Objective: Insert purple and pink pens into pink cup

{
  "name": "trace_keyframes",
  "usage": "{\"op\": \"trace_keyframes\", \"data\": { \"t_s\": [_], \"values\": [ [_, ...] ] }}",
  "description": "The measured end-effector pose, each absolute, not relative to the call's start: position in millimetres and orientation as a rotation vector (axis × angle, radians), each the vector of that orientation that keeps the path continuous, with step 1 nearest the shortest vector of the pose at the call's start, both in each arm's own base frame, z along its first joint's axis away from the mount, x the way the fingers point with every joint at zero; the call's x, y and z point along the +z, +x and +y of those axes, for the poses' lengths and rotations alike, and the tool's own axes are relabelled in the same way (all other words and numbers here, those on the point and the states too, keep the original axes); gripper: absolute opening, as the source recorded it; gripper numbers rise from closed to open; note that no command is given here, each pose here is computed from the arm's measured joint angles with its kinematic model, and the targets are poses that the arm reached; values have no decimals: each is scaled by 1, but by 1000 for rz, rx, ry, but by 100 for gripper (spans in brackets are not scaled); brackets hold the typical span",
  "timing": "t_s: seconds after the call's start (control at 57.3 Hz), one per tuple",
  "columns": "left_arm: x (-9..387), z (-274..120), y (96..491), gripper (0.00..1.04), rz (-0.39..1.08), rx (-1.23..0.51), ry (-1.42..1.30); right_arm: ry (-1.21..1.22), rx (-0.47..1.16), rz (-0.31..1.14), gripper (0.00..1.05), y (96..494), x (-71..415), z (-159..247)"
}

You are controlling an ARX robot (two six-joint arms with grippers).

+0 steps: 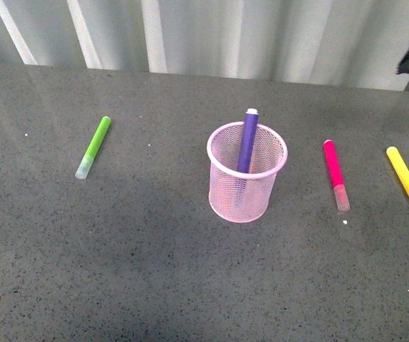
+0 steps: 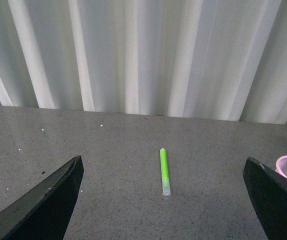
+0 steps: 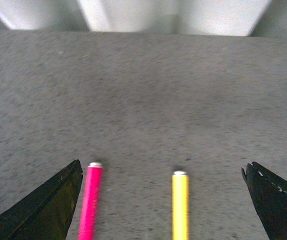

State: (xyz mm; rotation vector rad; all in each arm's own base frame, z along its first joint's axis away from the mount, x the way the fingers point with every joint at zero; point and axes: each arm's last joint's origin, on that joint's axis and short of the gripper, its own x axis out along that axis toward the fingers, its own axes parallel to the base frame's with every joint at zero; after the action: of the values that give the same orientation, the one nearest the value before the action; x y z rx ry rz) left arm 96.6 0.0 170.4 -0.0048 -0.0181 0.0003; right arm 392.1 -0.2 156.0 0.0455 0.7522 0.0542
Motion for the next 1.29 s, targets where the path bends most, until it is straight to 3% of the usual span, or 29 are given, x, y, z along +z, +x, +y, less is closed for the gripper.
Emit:
{"op": "trace_keyframes", "data": {
  "t_s": [0.192, 0.576, 1.012, 1.292],
  "values": [
    [170, 0, 97, 98, -18, 0, -5, 51, 154, 866, 98, 394, 117, 30],
    [170, 0, 97, 98, -18, 0, -5, 75, 160, 974, 98, 401, 67, 38],
    [170, 0, 97, 98, -18, 0, -5, 94, 136, 981, 97, 418, 49, 40],
    [170, 0, 97, 98, -18, 0, -4, 98, 108, 966, 49, 420, 47, 33]
  ]
}}
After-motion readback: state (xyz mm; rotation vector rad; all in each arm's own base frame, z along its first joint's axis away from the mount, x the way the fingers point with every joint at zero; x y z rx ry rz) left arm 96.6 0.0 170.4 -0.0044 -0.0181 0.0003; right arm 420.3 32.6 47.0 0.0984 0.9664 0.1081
